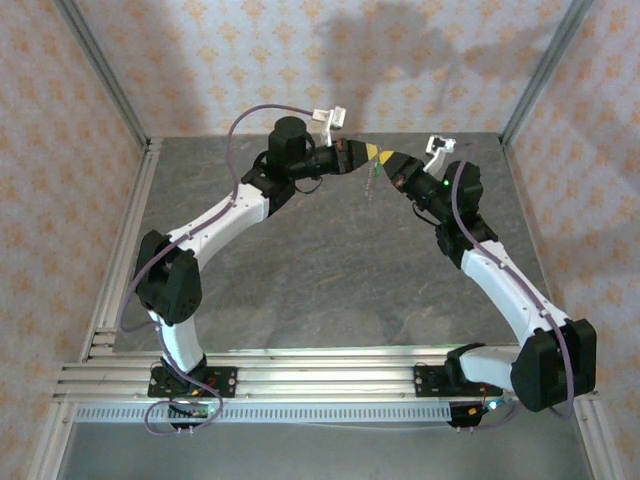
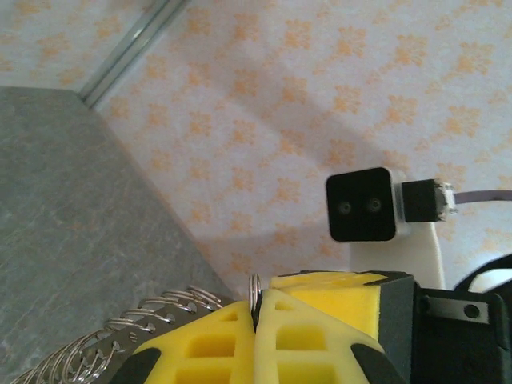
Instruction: Put the keys on the keyring
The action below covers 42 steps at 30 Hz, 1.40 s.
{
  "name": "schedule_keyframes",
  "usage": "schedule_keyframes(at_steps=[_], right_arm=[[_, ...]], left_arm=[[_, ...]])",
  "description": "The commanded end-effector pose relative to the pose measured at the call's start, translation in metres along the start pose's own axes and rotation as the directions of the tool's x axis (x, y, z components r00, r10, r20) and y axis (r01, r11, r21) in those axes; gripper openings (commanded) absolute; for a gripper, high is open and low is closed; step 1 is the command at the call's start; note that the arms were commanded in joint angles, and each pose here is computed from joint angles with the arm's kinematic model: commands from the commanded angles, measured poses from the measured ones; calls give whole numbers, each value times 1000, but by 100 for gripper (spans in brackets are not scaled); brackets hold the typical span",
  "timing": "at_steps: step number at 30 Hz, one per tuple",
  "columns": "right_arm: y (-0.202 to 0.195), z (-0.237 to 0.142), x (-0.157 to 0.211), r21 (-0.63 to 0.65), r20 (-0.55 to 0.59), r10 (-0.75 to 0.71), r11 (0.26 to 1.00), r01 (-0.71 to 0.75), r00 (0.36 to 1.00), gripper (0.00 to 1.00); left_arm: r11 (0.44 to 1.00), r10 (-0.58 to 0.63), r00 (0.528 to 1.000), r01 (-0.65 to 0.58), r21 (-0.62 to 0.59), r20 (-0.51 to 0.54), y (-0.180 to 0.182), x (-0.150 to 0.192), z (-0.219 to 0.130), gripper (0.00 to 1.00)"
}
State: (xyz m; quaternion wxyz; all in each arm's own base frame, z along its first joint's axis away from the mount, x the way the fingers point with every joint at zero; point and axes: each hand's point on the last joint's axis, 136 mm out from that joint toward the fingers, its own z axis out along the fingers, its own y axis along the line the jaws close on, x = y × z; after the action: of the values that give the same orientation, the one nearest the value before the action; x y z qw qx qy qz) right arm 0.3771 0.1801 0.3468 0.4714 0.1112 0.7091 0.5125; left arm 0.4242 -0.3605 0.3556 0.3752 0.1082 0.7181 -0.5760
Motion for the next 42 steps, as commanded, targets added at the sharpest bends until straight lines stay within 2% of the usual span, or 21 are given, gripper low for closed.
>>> schedule_keyframes(at_steps=[1,5,10,17,25,31,38,42], right_arm=[[-8,-5,-7,110,47,-48,993,43,998,0],[-13,-5,-5,165,61,-65,985,54,996,0],[-7,2,1,168,50,-70,984,60,996,0],[35,17,34,-51,-109,-134,990,129,985,0],[50,12,65,-170,-288,-247,964,204,925,0],[45,2,63,-178,-314,-263,960,215,912,0],[30,-16,22,-144,-205,-175,979,147,963,27],[34,-34,0,-137,-132,-172,978,154,976,29]], left_arm=[[996,93,979,-93,-9,179,-34,-39,-21,0],[996,92,976,-88,-30,198,-32,-33,-20,0],[997,76,978,-73,-20,196,-31,-25,-11,0],[998,64,980,-63,-12,188,-30,-21,-2,0],[998,64,980,-64,-6,187,-30,-24,2,0],[997,72,981,-74,6,182,-36,-27,2,0],[996,82,981,-86,17,176,-41,-29,2,0],[995,89,981,-95,27,170,-45,-30,1,0]])
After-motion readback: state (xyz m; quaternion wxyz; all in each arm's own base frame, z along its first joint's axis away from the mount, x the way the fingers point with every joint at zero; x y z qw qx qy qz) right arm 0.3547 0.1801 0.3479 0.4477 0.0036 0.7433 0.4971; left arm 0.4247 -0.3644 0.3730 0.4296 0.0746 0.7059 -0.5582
